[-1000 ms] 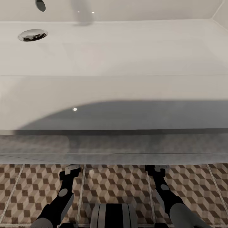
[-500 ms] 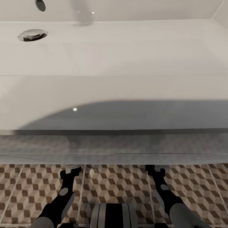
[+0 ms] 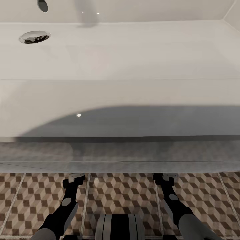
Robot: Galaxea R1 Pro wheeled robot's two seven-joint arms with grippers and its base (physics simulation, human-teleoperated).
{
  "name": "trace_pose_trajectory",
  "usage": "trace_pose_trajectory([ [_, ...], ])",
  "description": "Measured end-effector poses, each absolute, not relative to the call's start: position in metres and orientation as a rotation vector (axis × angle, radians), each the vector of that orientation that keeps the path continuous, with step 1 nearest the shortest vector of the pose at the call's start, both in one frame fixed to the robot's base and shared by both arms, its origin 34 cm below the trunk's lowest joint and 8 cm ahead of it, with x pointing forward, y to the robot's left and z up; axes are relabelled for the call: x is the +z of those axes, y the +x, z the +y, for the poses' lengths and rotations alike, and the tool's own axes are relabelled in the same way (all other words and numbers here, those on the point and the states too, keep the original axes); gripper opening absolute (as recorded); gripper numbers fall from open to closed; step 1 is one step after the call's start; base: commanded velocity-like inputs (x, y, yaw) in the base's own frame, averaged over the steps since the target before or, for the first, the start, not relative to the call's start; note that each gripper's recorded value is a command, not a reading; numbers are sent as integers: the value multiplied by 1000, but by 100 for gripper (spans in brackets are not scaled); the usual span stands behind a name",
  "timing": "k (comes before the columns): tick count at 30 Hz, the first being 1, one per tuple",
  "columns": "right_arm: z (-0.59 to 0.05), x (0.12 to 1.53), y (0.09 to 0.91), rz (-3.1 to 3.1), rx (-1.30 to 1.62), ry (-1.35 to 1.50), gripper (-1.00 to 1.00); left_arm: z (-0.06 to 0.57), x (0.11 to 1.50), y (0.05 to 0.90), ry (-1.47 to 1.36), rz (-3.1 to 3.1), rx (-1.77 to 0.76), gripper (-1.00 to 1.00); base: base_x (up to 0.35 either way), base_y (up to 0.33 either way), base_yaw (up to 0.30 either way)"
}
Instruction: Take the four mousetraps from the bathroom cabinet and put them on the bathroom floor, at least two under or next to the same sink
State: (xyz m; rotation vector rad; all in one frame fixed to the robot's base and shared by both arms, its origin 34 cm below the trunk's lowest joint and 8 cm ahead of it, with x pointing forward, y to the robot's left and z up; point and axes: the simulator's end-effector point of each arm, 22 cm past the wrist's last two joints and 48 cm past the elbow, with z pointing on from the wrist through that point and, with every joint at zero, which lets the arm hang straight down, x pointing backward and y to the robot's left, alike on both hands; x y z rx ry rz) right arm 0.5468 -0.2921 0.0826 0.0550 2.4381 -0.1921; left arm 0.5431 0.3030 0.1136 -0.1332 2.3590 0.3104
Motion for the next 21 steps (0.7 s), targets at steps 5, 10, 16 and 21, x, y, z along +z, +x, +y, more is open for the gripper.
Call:
trace_pose_trajectory([
  [5,-292,83,547,2437,-191,48,-100,304,114,543,-134,2359,314,-100,0,0,0],
  [10,-291,83,547,2436,-189,45,-100,303,114,543,-133,2360,313,-100,0,0,0],
  [16,-291,83,547,2438,-189,46,-100,302,113,542,-132,2361,313,-100,0,0,0],
  [21,-291,83,547,2437,-188,47,-100,302,113,542,-132,2361,312,-100,0,0,0],
])
